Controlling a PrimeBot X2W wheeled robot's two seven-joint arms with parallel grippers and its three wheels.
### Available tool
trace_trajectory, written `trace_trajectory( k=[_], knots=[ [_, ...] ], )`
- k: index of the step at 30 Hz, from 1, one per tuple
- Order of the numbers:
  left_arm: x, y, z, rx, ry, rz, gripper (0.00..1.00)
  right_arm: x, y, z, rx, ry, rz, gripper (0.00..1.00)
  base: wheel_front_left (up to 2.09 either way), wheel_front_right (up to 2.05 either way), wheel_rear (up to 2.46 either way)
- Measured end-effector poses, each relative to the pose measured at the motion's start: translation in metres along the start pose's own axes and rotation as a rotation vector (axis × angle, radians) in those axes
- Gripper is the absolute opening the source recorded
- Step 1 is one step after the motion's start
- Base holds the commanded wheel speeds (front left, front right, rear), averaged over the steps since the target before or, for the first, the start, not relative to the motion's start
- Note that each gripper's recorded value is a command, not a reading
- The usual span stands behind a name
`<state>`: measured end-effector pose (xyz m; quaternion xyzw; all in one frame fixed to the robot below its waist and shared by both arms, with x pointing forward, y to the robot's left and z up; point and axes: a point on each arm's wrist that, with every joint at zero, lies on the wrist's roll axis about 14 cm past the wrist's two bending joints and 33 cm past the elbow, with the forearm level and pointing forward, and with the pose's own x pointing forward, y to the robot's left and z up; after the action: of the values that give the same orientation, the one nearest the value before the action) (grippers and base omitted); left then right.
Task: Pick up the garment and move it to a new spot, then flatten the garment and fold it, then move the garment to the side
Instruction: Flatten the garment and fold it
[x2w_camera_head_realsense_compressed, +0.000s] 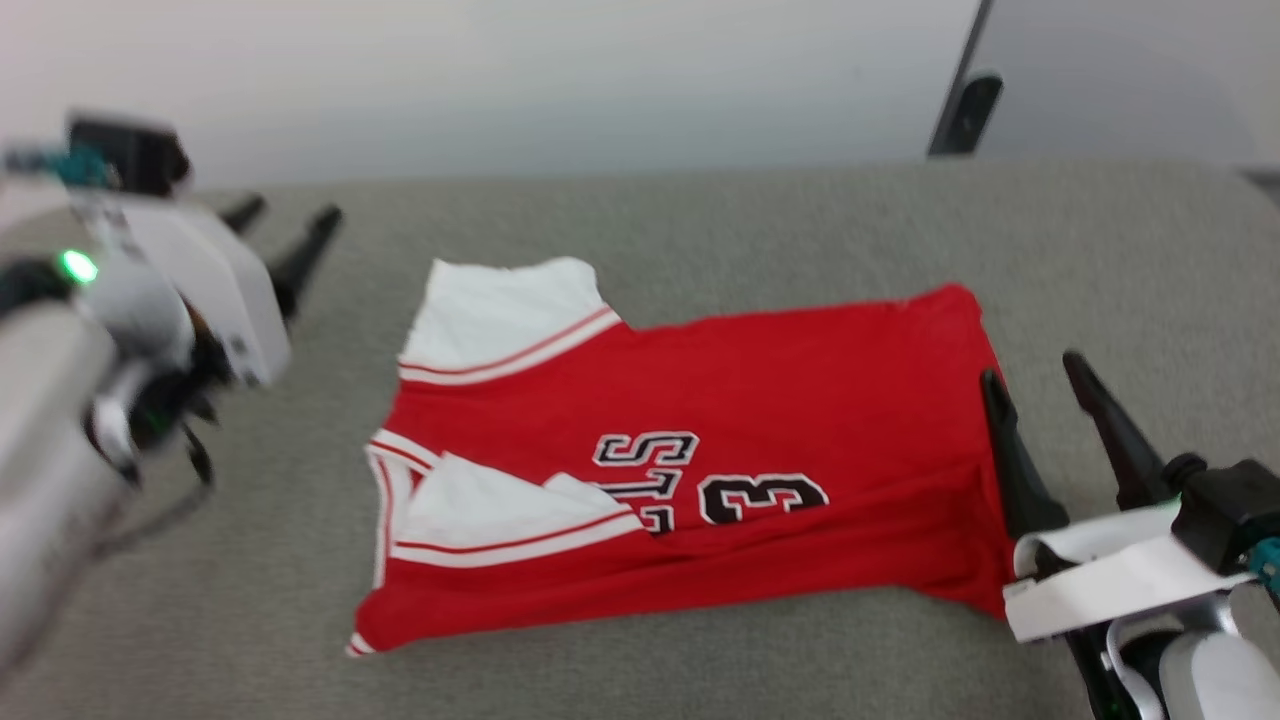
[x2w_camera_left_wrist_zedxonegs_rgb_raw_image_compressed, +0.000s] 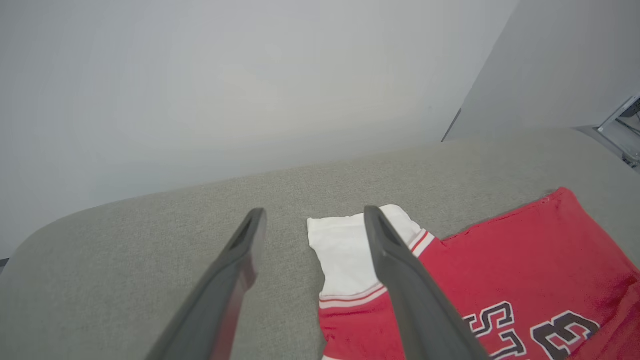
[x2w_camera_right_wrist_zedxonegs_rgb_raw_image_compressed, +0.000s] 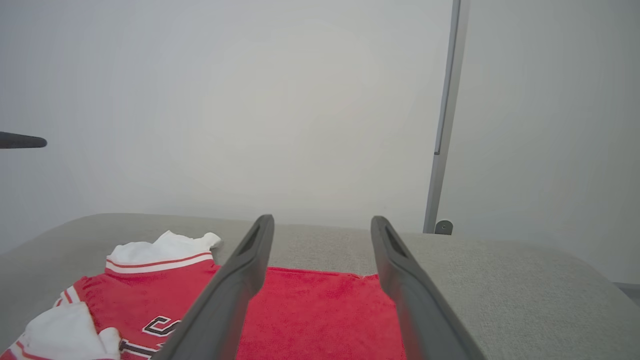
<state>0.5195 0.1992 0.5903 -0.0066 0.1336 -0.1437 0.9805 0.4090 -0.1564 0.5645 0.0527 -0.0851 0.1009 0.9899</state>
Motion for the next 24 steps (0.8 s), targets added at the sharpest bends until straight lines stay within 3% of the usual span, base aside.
trace_trajectory(
  k=[5,14,24],
  knots=[
    [0.045,0.009,-0.012,0.026,0.21,-0.017,1.0,0.01,-0.014,-0.014,0.005,0.006,-0.035,1.0,0.0,0.0,0.0],
    [0.106,0.014,-0.081,0.053,0.65,-0.03,1.0,0.016,-0.039,-0.059,0.017,0.088,-0.11,1.0,0.0,0.0,0.0],
    [0.15,0.008,-0.163,0.027,0.894,-0.026,1.0,0.009,-0.065,-0.103,0.011,0.194,-0.19,1.0,0.0,0.0,0.0]
  ],
)
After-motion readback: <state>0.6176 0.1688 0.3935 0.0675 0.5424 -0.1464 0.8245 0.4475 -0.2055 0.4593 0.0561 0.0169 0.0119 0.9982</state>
